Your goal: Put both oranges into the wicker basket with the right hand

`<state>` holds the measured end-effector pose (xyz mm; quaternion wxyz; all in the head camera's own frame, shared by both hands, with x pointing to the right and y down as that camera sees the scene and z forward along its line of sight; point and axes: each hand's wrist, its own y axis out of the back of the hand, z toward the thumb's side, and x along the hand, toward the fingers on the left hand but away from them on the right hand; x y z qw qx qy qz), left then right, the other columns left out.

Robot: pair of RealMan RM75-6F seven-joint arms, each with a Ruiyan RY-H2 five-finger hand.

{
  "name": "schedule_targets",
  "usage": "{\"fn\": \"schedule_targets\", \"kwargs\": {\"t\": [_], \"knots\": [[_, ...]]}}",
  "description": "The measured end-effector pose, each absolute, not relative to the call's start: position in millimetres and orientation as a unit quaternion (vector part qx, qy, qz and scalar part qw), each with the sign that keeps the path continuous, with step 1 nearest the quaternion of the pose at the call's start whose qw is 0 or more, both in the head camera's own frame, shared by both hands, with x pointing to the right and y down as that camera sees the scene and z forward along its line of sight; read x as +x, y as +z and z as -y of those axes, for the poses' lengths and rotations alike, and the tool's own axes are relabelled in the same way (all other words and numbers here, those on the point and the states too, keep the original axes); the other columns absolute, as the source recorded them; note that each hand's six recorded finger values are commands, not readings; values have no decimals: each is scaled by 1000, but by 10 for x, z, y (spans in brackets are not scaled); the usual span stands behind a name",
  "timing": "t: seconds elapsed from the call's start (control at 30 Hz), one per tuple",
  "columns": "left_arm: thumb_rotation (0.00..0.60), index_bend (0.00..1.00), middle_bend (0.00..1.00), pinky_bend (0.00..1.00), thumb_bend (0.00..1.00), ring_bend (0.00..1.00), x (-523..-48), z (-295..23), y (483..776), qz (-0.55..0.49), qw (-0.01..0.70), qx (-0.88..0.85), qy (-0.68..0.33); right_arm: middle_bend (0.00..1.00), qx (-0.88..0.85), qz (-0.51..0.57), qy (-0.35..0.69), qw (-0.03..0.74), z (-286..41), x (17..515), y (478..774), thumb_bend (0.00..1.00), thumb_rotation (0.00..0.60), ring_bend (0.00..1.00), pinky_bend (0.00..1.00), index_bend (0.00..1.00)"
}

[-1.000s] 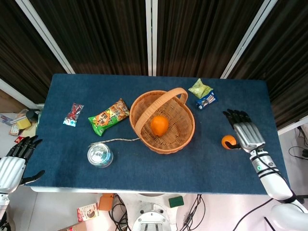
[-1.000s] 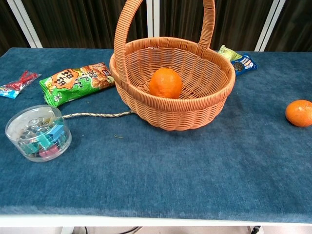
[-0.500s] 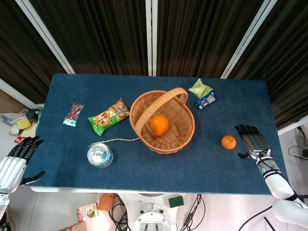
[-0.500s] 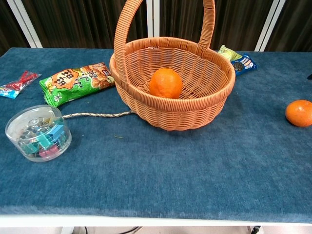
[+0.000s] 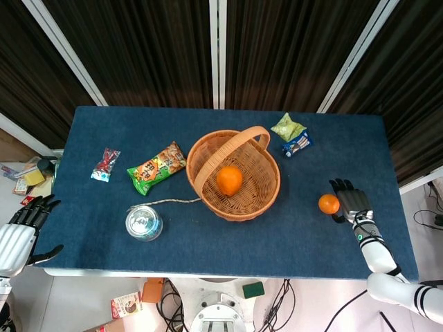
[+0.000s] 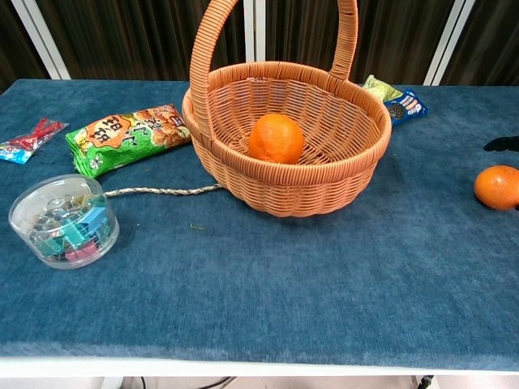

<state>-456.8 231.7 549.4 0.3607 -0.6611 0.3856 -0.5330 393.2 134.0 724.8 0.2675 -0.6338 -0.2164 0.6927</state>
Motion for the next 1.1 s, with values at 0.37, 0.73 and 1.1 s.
{"fn": "schedule_targets", "kwargs": {"t": [0.37, 0.73, 1.1], "knots": [[600, 124, 59, 182, 125, 35, -4556, -2324, 5491, -385, 362, -662, -532, 373, -637, 216, 680, 292, -1355, 3831, 7286, 342, 600, 360, 632, 516], [600, 125, 59, 182, 124, 35, -4561, -2326, 5483, -385, 361, -663, -531, 450, -643, 233, 657, 318, -1311, 3730, 7087, 350, 600, 423, 644, 635], [600, 124, 58, 182, 124, 35, -4615, -2311, 5475, -389, 356, -662, -533, 478, -675, 316, 562, 359, -968, 3148, 6288, 349, 600, 460, 644, 639]]}}
